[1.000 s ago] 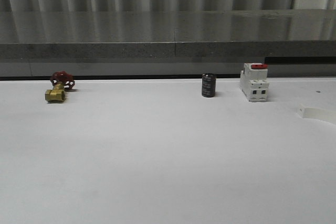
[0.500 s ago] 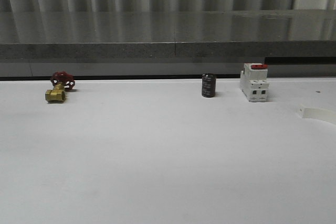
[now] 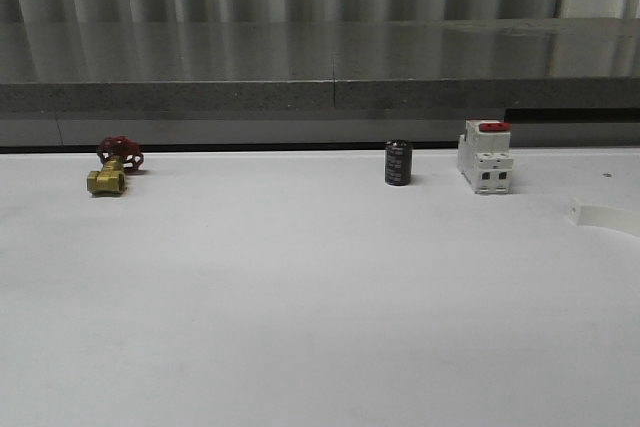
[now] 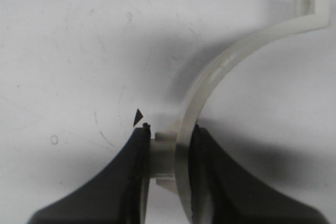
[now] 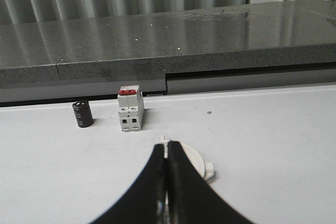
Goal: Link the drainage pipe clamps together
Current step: 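Lift the clamp half with the left gripper and carry it toward the table center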
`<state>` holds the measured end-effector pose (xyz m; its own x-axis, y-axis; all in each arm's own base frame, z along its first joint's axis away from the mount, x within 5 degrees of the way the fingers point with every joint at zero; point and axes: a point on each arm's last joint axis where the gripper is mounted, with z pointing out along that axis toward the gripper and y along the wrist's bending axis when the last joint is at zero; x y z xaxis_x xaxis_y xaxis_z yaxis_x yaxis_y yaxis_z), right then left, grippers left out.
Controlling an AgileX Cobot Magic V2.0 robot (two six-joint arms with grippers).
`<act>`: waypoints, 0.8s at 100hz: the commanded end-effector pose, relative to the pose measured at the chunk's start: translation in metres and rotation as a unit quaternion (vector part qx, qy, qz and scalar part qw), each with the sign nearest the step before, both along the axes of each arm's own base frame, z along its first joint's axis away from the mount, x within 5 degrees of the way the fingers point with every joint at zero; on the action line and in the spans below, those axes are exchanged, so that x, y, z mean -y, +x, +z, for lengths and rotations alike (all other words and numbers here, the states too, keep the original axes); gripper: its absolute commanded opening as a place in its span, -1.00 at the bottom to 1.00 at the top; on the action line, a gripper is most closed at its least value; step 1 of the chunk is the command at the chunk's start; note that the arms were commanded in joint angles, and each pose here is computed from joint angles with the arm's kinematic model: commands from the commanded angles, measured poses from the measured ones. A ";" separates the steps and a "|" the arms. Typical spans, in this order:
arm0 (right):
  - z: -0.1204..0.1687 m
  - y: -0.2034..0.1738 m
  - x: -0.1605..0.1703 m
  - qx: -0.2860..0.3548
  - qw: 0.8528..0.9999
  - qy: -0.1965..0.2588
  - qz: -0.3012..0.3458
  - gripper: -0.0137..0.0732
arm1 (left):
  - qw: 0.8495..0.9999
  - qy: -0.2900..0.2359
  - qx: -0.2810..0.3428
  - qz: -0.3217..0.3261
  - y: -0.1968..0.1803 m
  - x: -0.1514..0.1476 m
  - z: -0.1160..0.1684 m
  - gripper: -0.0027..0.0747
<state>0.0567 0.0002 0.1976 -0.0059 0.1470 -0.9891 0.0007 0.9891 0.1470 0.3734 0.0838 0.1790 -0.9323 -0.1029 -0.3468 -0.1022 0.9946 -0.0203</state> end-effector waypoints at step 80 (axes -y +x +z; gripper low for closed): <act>0.014 -0.003 0.001 0.060 0.998 -0.005 -0.006 -0.84 | 0.991 -0.086 0.005 -0.100 -0.029 0.226 0.056 -0.98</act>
